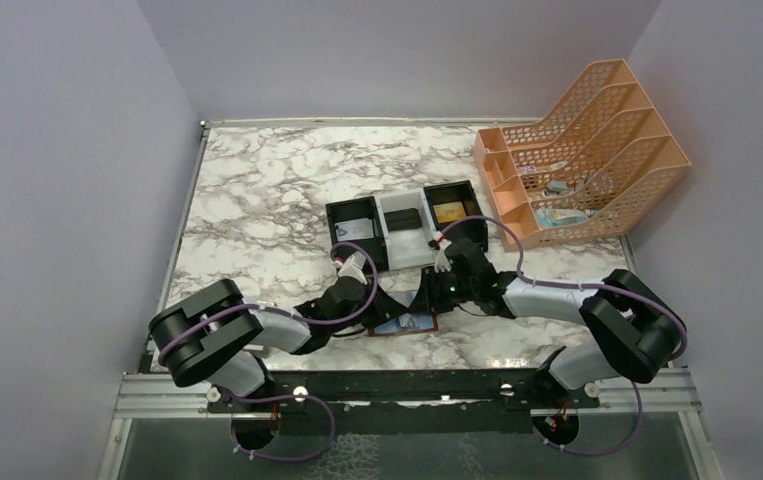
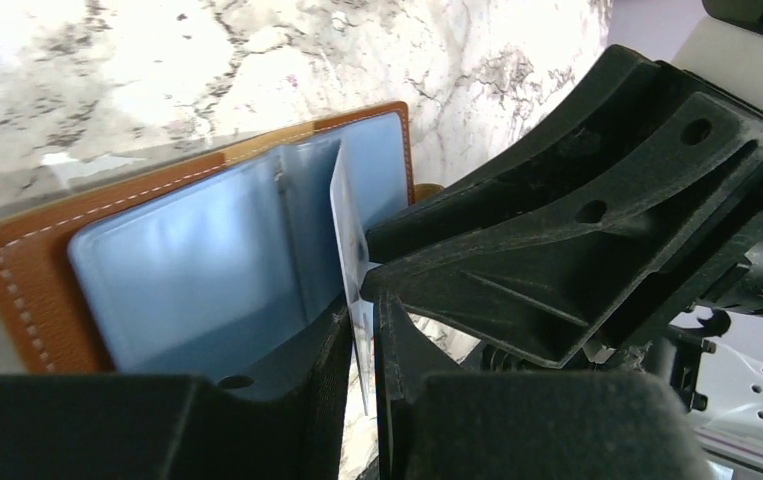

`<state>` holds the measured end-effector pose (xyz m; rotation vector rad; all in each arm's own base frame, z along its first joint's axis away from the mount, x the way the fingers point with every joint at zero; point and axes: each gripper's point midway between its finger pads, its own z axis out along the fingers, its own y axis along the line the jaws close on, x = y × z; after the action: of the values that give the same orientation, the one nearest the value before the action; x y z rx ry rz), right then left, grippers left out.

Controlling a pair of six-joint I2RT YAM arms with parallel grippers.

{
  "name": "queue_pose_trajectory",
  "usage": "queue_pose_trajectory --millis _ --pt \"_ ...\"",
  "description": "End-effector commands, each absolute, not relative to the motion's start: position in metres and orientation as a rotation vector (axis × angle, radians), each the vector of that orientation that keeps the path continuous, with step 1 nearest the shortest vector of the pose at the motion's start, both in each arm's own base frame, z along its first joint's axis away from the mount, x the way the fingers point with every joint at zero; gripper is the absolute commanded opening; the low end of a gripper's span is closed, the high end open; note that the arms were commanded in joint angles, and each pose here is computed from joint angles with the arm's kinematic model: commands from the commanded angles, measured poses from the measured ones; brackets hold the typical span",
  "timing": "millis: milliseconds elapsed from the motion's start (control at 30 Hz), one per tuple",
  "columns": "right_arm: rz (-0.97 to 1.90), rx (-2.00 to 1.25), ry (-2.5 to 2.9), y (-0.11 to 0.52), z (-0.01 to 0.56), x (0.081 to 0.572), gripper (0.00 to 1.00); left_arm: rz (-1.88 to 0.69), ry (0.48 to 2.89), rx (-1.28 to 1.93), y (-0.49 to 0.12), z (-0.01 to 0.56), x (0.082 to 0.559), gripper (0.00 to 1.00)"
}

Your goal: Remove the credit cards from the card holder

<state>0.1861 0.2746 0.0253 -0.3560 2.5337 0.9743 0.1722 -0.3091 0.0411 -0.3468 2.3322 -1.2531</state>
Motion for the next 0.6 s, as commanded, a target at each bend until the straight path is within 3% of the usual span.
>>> queue_pose_trajectory --millis 0,167,567 --pt "0.837 -0.292 2.609 0.253 -0.002 0.182 0.27 -1.285 2.339 -0.260 -0.320 0.046 0.169 0.14" --pt "0.814 -0.302 2.565 0.253 0.009 0.191 0.28 -1.257 2.321 -0.319 -0.306 0.044 0.169 0.00" --pt "1.028 -0.414 2.425 0.279 0.055 0.191 0.37 -1.126 2.336 -0.268 -0.284 0.046 0.166 0.00"
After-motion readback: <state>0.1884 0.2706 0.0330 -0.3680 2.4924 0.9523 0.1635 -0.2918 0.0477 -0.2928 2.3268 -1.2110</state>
